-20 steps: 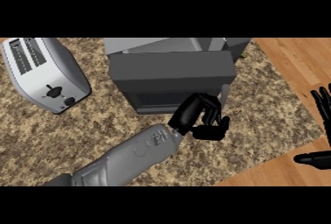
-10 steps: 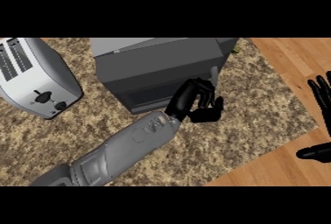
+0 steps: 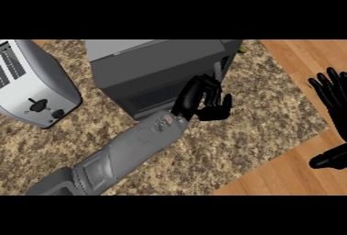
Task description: Pick up the milk, place it into the microwave and close the microwave
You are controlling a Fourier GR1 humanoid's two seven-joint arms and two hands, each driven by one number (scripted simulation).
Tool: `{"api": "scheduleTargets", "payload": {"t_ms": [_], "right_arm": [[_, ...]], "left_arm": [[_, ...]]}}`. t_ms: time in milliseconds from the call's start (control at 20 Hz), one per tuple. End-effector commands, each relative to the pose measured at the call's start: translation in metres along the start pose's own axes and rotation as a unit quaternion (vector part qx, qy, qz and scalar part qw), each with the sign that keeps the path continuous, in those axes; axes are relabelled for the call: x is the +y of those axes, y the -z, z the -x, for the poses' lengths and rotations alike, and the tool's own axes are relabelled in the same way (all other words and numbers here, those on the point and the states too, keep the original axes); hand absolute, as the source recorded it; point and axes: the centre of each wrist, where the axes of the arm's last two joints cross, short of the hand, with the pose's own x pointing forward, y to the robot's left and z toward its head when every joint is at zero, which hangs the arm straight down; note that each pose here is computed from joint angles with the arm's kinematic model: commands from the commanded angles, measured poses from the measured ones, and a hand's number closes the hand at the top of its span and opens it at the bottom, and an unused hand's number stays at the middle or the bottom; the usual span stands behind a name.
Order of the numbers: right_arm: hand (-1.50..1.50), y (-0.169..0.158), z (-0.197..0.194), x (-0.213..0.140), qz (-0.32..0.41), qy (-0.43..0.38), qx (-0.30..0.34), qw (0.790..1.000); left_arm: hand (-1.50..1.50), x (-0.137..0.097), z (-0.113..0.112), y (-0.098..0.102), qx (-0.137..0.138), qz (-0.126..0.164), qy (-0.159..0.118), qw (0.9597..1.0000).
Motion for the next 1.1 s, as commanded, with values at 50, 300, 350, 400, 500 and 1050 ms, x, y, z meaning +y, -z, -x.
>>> {"api": "scheduleTargets", "payload": {"t_ms": [50, 300, 350, 400, 500, 1050], "right_arm": [[1.5, 0.026, -0.014, 0.009, -0.111, 0.014, -0.02, 0.993], [1.5, 0.049, -0.027, 0.03, -0.2, 0.026, -0.041, 0.979], [1.5, 0.05, -0.03, 0.029, -0.206, 0.021, -0.036, 0.978], [1.5, 0.052, -0.029, 0.035, -0.212, 0.027, -0.039, 0.976], [1.5, 0.053, -0.03, 0.042, -0.229, 0.031, -0.035, 0.972], [1.5, 0.062, -0.041, 0.069, -0.268, 0.047, -0.045, 0.961]], "left_arm": [[1.5, -0.014, -0.029, 0.016, -0.04, 0.015, -0.005, 0.9991], [1.5, -0.012, -0.03, 0.018, -0.035, 0.011, -0.006, 0.9993], [1.5, -0.012, -0.027, 0.017, -0.033, 0.008, -0.004, 0.9994], [1.5, -0.011, -0.027, 0.018, -0.032, 0.001, -0.008, 0.9994], [1.5, -0.01, -0.027, 0.02, -0.028, -0.003, -0.005, 0.9996], [1.5, -0.007, -0.024, 0.022, -0.026, -0.032, -0.004, 0.9991]]}}
